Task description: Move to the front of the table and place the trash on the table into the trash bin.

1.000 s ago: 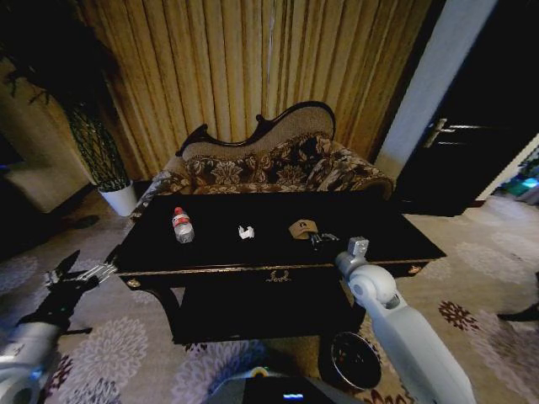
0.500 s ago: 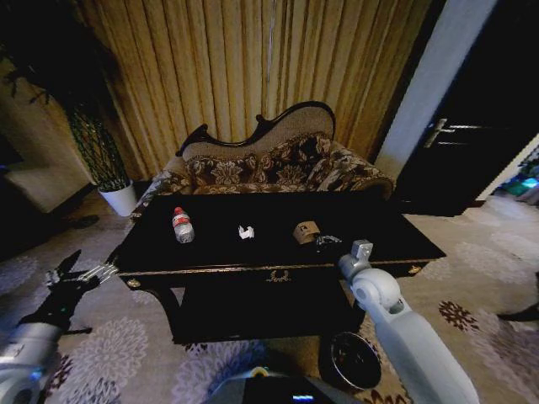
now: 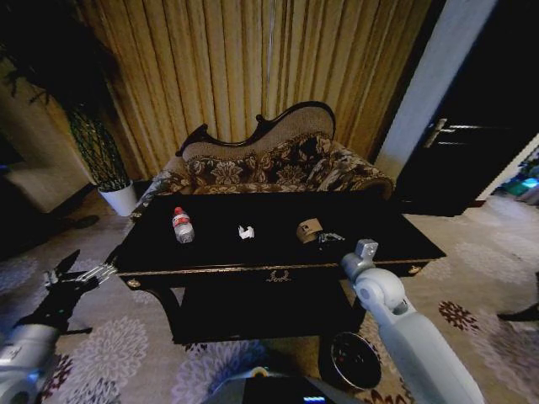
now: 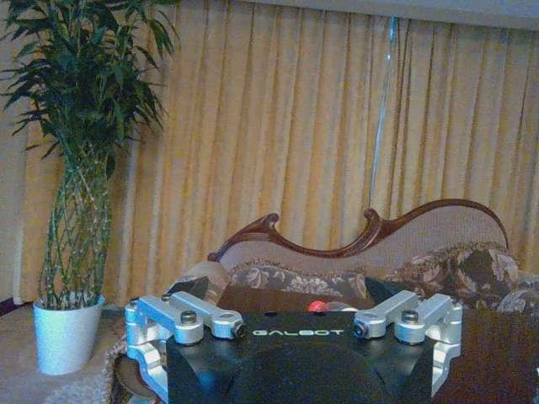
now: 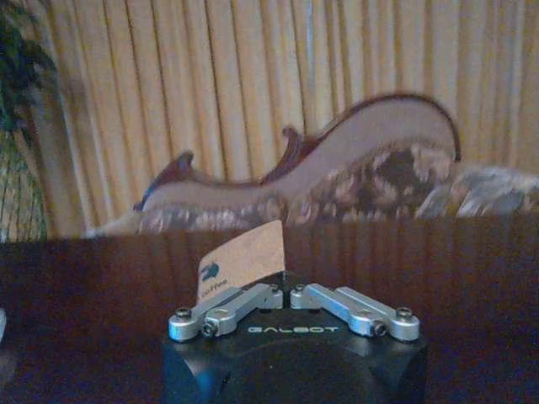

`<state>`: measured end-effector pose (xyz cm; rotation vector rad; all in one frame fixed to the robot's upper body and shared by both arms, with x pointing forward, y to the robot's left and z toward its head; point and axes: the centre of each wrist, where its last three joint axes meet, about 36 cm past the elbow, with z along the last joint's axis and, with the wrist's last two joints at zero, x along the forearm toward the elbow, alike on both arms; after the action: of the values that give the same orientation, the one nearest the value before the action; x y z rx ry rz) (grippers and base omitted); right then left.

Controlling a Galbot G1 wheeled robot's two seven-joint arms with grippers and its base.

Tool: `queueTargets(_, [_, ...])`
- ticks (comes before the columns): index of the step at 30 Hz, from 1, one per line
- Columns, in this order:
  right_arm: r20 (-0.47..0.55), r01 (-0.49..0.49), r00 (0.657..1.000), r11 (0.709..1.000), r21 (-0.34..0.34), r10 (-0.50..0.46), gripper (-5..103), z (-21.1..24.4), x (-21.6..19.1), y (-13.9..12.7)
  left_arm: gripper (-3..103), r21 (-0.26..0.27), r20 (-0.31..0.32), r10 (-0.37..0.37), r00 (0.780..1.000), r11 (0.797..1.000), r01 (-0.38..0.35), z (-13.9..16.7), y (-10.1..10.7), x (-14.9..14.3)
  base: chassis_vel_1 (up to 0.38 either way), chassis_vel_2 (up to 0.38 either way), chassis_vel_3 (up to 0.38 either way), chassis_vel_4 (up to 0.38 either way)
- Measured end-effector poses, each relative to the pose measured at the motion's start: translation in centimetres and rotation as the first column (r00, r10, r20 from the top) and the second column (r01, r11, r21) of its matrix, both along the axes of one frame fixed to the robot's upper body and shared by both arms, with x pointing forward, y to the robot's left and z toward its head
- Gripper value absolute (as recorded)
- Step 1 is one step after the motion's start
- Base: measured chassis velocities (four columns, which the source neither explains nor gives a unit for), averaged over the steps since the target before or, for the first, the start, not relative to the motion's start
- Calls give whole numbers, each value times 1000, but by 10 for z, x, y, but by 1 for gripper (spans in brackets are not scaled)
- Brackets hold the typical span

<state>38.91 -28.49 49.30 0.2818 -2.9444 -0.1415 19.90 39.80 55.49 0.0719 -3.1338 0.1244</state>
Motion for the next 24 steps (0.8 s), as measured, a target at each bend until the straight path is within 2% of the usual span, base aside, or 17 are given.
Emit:
queueTargets(7, [83, 52, 995, 998, -43, -49, 0, 6, -7, -12, 100, 0, 7, 7, 1000, 1000, -7, -3, 2, -1, 0, 0, 0, 0])
queueTargets(9, [106, 94, 991, 994, -63, -87, 0, 5, -9, -20, 100, -4, 44, 21, 999, 1000, -21, -7, 3, -1, 0, 0, 0, 0])
queueTargets(24, [125, 208, 972, 977, -54, -200, 0, 13, -24, -52, 100, -19, 75, 40, 996, 999, -39, -6, 12, -2, 0, 0, 0, 0])
